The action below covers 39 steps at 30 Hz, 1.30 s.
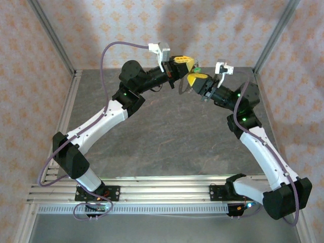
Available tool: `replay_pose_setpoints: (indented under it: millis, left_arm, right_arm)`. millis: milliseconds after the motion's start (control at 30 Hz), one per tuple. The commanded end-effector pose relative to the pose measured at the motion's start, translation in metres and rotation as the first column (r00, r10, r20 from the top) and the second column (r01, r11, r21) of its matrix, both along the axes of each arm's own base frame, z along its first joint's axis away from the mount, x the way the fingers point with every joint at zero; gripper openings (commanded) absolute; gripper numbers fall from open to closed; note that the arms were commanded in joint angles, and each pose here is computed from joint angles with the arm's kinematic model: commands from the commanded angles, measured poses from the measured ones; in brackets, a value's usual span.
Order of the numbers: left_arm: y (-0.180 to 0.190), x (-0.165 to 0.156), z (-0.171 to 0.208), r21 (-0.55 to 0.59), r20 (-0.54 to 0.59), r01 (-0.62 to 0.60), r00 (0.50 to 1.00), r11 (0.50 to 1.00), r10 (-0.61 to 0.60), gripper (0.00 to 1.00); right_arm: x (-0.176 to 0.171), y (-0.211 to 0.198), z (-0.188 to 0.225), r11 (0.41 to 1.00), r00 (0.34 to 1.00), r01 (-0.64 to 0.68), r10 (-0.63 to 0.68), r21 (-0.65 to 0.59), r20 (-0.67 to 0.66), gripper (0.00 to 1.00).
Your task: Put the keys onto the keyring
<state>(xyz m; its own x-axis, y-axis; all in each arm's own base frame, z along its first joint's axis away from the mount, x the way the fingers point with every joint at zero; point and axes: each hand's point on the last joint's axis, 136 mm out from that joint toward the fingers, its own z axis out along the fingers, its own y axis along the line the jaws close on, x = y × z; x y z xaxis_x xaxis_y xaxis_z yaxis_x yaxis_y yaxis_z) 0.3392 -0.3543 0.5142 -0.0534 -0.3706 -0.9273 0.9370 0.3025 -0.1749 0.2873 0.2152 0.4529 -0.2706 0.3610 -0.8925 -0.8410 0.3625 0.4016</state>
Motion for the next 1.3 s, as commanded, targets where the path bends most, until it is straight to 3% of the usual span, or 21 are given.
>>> replay_pose_setpoints:
  millis: [0,267,367,467,767,1067,1267]
  left_arm:
    - [0.002,-0.015,0.028,-0.048,0.070,0.036,0.997,0.998,-0.032,0.00]
    - [0.003,-0.017,0.028,-0.046,0.071,0.037,0.997,0.998,-0.033,0.00]
    - [0.004,-0.018,0.030,-0.048,0.075,0.038,0.997,0.998,-0.034,0.00]
    - [0.004,-0.019,0.029,-0.046,0.075,0.040,0.997,0.998,-0.037,0.00]
    - [0.006,-0.023,0.033,-0.045,0.086,0.045,0.995,0.998,-0.041,0.00]
    - [0.006,-0.025,0.033,-0.044,0.088,0.054,0.995,0.998,-0.050,0.00]
    - [0.006,-0.026,0.033,-0.044,0.087,0.056,0.995,0.997,-0.052,0.00]
  right_arm:
    - [-0.014,-0.008,0.024,0.999,0.995,0.040,-0.039,-0.008,0.088,0.14]
    - [-0.032,-0.034,0.040,0.991,0.981,0.129,-0.131,0.028,0.140,0.20]
    - [-0.036,-0.037,0.049,0.989,0.977,0.139,-0.144,0.045,0.160,0.33]
    - [-0.034,-0.038,0.054,0.988,0.974,0.143,-0.150,0.051,0.169,0.39]
    - [-0.019,-0.037,0.067,0.988,0.973,0.138,-0.149,0.072,0.177,0.45]
    - [-0.011,-0.039,0.070,0.987,0.974,0.134,-0.147,0.088,0.171,0.45]
    - [-0.011,-0.033,0.070,0.993,0.981,0.086,-0.099,0.084,0.169,0.35]
